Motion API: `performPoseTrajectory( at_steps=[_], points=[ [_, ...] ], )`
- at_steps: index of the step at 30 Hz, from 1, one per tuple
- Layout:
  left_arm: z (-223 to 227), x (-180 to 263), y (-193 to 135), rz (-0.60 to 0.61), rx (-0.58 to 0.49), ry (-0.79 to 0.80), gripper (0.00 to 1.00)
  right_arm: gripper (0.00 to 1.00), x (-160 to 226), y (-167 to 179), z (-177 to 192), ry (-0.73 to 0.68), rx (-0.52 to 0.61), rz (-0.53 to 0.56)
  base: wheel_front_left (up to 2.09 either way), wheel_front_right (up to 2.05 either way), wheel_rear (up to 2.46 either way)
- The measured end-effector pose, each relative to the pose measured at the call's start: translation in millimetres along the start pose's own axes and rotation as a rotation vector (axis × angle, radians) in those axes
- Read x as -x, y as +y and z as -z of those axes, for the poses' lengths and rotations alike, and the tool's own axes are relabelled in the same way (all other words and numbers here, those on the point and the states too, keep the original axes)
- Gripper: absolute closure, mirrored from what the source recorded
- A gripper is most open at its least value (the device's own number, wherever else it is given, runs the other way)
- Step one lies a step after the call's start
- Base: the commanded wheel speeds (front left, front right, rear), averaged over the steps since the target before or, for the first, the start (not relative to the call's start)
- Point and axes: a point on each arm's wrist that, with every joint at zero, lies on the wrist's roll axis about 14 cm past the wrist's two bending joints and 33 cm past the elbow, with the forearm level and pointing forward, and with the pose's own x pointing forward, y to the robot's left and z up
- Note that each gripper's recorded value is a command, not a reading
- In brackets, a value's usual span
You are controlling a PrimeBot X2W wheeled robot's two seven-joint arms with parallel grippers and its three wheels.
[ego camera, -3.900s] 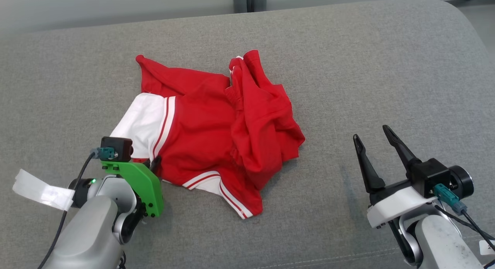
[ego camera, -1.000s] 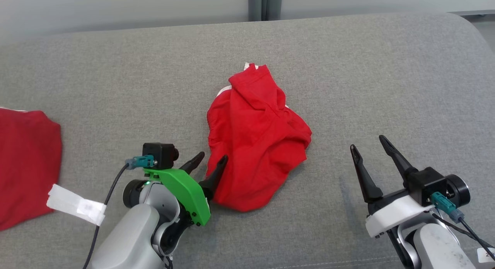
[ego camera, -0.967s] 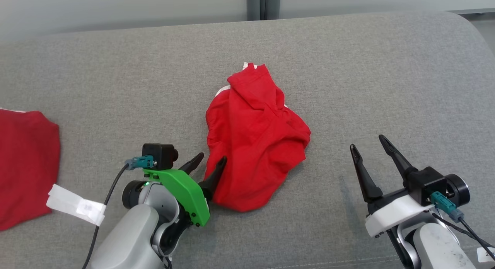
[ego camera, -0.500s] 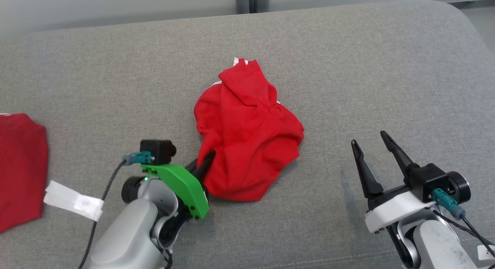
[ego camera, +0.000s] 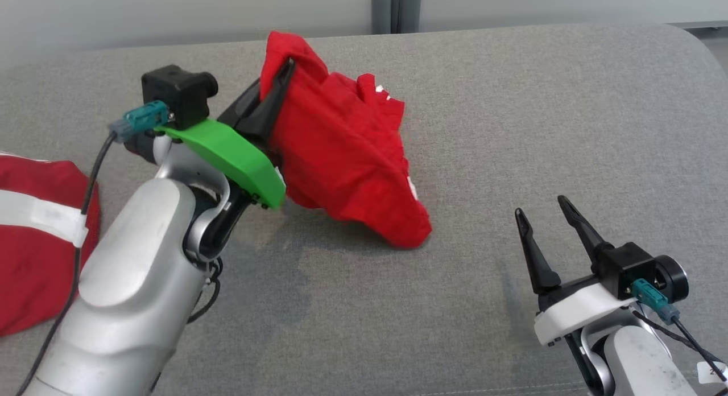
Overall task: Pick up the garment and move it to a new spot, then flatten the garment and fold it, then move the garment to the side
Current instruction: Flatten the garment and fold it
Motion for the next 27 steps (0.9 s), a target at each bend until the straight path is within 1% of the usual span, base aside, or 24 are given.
performPoseTrajectory(
  at_steps=[4,7,10,14,17,21,23,25,27],
  points=[
    [-43,-8,-10,0.043,-0.104,-0.096,1.0,0.0,0,9,-3,-0.01,-0.005,-0.024,0.0,0.0,0.0],
    [-67,-15,-22,0.074,-0.173,-0.149,1.0,0.0,2,11,-5,-0.014,-0.005,-0.032,0.0,0.0,0.0],
    [-74,-20,-38,0.121,-0.223,-0.163,1.0,0.0,4,10,-7,-0.018,-0.004,-0.024,0.0,0.0,0.0],
    [-65,-23,-63,0.193,-0.266,-0.15,1.0,0.0,8,4,-7,-0.018,-0.002,-0.006,0.0,0.0,0.0],
    [-41,-20,-78,0.237,-0.244,-0.098,1.0,0.0,11,-2,-6,-0.014,-0.001,0.015,0.0,0.0,0.0],
    [21,2,-88,0.255,-0.15,0.037,1.0,0.0,16,-13,-2,-0.002,-0.004,0.051,0.0,0.0,0.0],
    [45,17,-88,0.24,-0.101,0.082,1.0,0.0,18,-20,0,0.005,0.0,0.078,0.0,0.0,0.0],
    [61,31,-80,0.188,-0.046,0.106,1.0,0.0,22,-25,4,0.019,0.002,0.095,0.0,0.0,0.0],
    [78,48,-71,0.133,-0.018,0.139,1.0,0.0,25,-27,7,0.03,0.003,0.102,0.0,0.0,0.0]
  ],
)
